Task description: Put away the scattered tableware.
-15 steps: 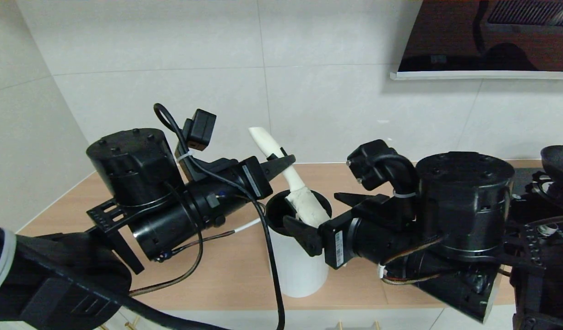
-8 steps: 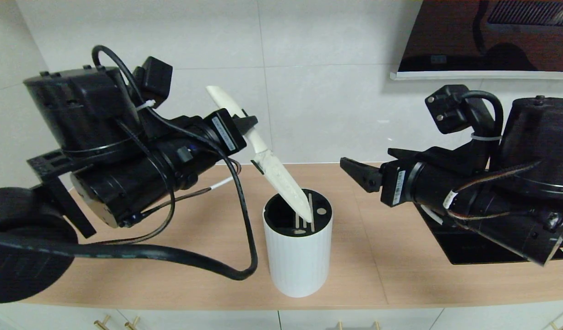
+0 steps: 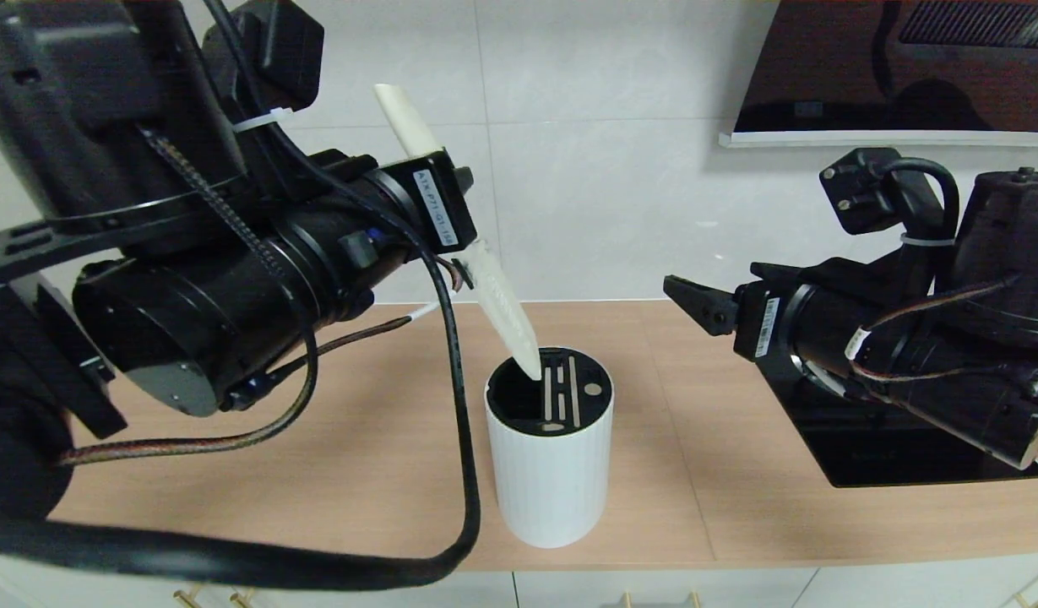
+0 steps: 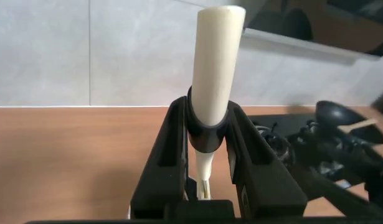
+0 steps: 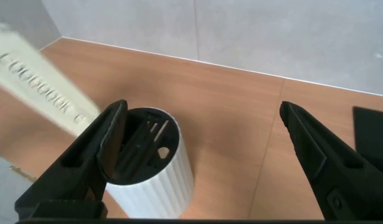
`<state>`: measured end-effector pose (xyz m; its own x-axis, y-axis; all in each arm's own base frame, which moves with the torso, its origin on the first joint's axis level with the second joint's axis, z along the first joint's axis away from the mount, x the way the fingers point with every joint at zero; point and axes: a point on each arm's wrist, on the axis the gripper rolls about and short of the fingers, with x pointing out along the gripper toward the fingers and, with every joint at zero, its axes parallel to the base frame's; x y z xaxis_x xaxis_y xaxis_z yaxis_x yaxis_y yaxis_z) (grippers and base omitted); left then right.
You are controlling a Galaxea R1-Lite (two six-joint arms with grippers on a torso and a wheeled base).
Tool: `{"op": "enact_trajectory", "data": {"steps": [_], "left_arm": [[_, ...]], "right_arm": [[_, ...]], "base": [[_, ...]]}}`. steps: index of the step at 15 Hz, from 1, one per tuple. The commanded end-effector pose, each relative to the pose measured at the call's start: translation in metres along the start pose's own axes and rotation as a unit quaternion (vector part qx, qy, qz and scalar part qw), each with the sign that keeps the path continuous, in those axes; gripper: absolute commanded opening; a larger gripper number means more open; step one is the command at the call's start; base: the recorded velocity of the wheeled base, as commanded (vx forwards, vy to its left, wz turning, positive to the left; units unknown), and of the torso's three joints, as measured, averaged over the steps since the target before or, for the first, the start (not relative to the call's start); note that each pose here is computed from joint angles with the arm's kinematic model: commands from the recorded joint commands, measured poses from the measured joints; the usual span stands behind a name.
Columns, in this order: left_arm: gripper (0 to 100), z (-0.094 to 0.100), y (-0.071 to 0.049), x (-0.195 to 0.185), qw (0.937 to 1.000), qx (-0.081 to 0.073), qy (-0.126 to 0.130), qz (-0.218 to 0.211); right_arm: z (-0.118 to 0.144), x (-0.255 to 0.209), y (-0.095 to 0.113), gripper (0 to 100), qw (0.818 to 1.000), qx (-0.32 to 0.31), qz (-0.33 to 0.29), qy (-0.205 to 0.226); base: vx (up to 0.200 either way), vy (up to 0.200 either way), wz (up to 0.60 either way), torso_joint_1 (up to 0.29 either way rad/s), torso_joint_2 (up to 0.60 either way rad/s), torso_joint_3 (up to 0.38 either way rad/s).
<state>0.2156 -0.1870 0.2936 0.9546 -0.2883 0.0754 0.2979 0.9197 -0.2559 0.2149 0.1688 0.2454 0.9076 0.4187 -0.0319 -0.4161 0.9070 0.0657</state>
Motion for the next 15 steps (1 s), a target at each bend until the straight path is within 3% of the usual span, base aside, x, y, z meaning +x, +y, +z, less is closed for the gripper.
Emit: {"op": "enact_trajectory", "data": {"steps": [1, 2, 3, 7, 15], "left_arm": [[0, -0.008, -0.006, -0.006, 0.9996, 0.025, 0.007, 0.009], [0, -0.012, -0.008, -0.008, 0.9985, 0.047, 0.01, 0.026], [0, -0.013, -0.009, -0.009, 0.998, 0.052, 0.009, 0.035], [0, -0.019, -0.02, -0.01, 0.9976, 0.047, 0.0, 0.05], [0, -0.05, -0.027, 0.012, 0.9963, 0.058, 0.013, 0.062]], "right_arm": [[-0.003, 0.002, 0.0, 100, 1.0, -0.002, -0.002, 0.005], [-0.004, 0.003, 0.0, 100, 1.0, -0.007, -0.004, 0.008], [-0.005, 0.004, 0.0, 100, 1.0, -0.01, -0.005, 0.009], [-0.009, 0.007, 0.0, 100, 1.0, -0.012, -0.006, 0.016], [-0.015, 0.011, -0.001, 100, 1.0, -0.015, -0.011, 0.026]], "base": [[0.0, 0.0, 0.0, 0.0, 0.0, 0.0], [0.0, 0.0, 0.0, 0.0, 0.0, 0.0], [0.0, 0.0, 0.0, 0.0, 0.0, 0.0], [0.0, 0.0, 0.0, 0.0, 0.0, 0.0], [0.0, 0.0, 0.0, 0.0, 0.0, 0.0]]}}
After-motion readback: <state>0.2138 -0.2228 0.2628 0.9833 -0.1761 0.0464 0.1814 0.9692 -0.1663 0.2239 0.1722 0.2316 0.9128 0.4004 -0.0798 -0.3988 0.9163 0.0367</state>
